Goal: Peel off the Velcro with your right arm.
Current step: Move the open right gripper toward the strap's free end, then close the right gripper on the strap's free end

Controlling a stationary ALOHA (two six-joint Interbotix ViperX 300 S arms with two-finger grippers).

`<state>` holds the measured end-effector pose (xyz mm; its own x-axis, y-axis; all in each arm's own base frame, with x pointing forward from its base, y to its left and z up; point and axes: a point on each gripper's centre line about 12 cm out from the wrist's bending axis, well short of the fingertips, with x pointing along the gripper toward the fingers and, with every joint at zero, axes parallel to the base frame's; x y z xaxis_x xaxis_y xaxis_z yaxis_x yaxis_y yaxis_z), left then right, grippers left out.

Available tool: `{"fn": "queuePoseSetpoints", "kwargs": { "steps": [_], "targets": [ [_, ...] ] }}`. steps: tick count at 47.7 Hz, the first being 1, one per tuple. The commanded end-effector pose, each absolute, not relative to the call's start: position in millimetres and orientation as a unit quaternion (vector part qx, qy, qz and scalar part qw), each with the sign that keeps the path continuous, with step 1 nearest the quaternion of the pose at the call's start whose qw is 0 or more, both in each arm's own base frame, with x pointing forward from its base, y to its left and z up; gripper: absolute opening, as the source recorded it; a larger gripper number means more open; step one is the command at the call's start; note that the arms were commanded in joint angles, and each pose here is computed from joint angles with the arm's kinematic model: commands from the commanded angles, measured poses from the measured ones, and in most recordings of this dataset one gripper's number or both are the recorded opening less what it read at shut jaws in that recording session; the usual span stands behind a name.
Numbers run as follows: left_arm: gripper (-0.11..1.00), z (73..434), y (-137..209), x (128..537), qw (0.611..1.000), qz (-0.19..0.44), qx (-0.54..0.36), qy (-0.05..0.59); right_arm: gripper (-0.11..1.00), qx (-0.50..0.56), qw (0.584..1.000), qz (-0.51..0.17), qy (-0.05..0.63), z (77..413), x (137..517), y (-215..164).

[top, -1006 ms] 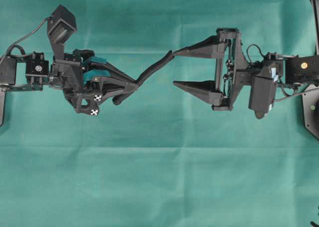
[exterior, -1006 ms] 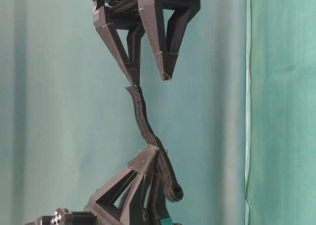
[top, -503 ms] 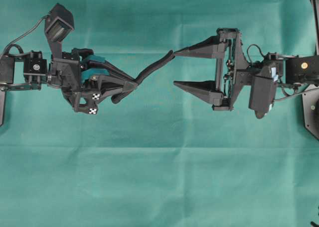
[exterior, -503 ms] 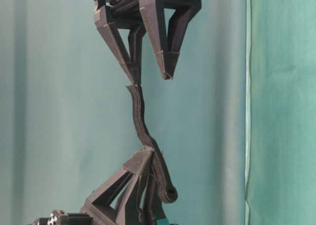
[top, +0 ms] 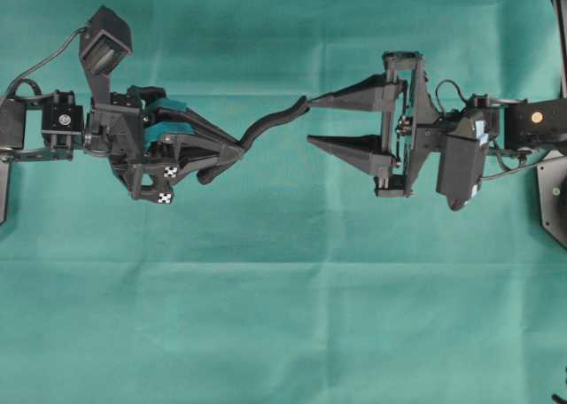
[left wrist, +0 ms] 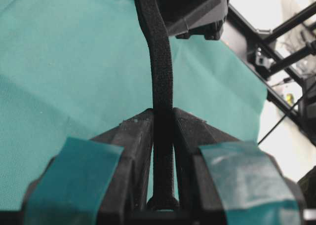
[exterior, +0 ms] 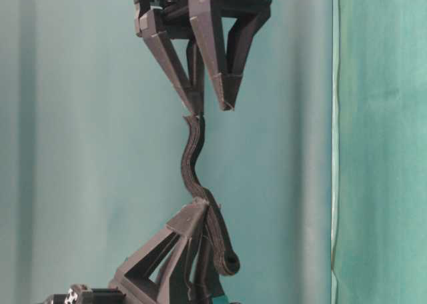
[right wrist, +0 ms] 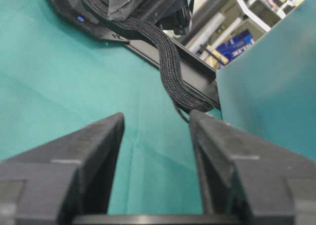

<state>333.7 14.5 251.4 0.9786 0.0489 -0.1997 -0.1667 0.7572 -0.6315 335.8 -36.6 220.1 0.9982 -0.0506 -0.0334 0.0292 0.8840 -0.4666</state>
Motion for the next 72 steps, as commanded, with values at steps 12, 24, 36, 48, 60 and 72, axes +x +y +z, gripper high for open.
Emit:
{"fn": "queuePoseSetpoints", "kwargs": {
  "steps": [12,24,36,48,60,72],
  "targets": [
    [0.10,262.2,17.6,333.4,0.935,0.056,-0.344,0.067,0.04,-0.241,0.970,-0.024,-0.005,230.9,337.8,-35.3],
    [0.10,262.2,17.6,333.4,0.935,0.056,-0.344,0.067,0.03,-0.241,0.970,-0.024,-0.011,232.2,337.7,-35.1],
    [0.10,262.6,17.7,333.9,0.935,0.056,-0.344,0.065,-0.01,-0.242,0.970,-0.025,-0.018,234.3,338.0,-35.0],
    [0.10,262.6,17.7,333.9,0.935,0.056,-0.345,0.065,-0.02,-0.242,0.970,-0.026,-0.024,235.8,337.9,-34.9],
    [0.10,263.3,17.7,333.7,0.935,0.055,-0.345,0.064,-0.02,-0.238,0.970,-0.030,-0.029,237.1,337.8,-35.4],
    [0.10,261.6,17.6,333.4,0.935,0.056,-0.345,0.066,-0.02,-0.239,0.970,-0.032,-0.031,237.6,337.6,-36.4]
  ]
}}
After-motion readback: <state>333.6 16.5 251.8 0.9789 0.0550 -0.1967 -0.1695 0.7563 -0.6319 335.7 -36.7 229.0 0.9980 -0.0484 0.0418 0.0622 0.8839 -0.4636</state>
